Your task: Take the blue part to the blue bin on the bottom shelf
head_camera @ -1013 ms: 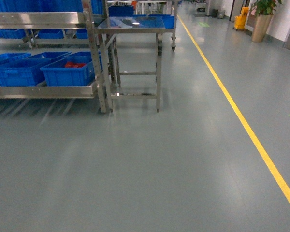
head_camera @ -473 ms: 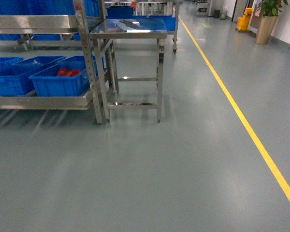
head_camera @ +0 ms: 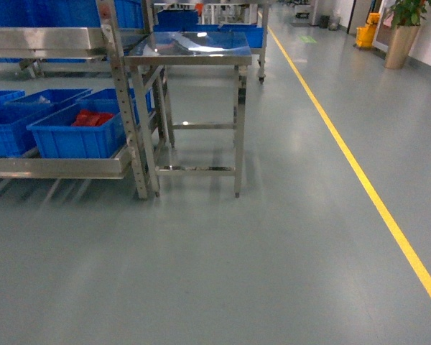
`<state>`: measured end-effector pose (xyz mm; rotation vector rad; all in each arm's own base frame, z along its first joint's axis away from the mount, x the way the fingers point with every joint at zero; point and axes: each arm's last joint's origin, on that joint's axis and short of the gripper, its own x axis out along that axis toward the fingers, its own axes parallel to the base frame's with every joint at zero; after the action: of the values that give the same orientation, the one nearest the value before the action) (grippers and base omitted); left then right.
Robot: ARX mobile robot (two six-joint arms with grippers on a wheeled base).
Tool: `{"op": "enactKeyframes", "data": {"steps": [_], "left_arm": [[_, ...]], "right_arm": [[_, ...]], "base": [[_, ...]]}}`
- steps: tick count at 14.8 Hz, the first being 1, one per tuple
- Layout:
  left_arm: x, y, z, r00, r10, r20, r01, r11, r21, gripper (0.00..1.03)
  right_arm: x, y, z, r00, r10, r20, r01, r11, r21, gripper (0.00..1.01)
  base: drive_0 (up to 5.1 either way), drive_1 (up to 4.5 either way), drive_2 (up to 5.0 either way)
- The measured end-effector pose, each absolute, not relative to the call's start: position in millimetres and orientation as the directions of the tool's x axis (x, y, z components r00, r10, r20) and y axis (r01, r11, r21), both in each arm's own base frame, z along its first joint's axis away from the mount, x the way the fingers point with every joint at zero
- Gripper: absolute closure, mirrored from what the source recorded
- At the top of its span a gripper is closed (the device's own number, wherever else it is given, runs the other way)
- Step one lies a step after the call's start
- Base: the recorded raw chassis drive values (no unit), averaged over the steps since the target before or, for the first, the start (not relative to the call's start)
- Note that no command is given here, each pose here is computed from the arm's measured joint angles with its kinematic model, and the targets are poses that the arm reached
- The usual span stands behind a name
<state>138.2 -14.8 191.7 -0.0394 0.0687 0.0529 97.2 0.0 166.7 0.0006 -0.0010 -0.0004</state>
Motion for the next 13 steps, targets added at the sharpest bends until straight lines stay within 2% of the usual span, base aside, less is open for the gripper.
{"op": "enactKeyframes", "data": {"steps": [13], "left_arm": [[138.2,-14.8,192.0,0.996,0.053,-0.067,-0.056,0.998,-0.038,0.59]], "right_arm": [[97.2,0.0,166.8,1.000,0.000,0.002,0.000,1.000,0.001,0.03]], "base": [[0.0,4.18,-4.2]]}}
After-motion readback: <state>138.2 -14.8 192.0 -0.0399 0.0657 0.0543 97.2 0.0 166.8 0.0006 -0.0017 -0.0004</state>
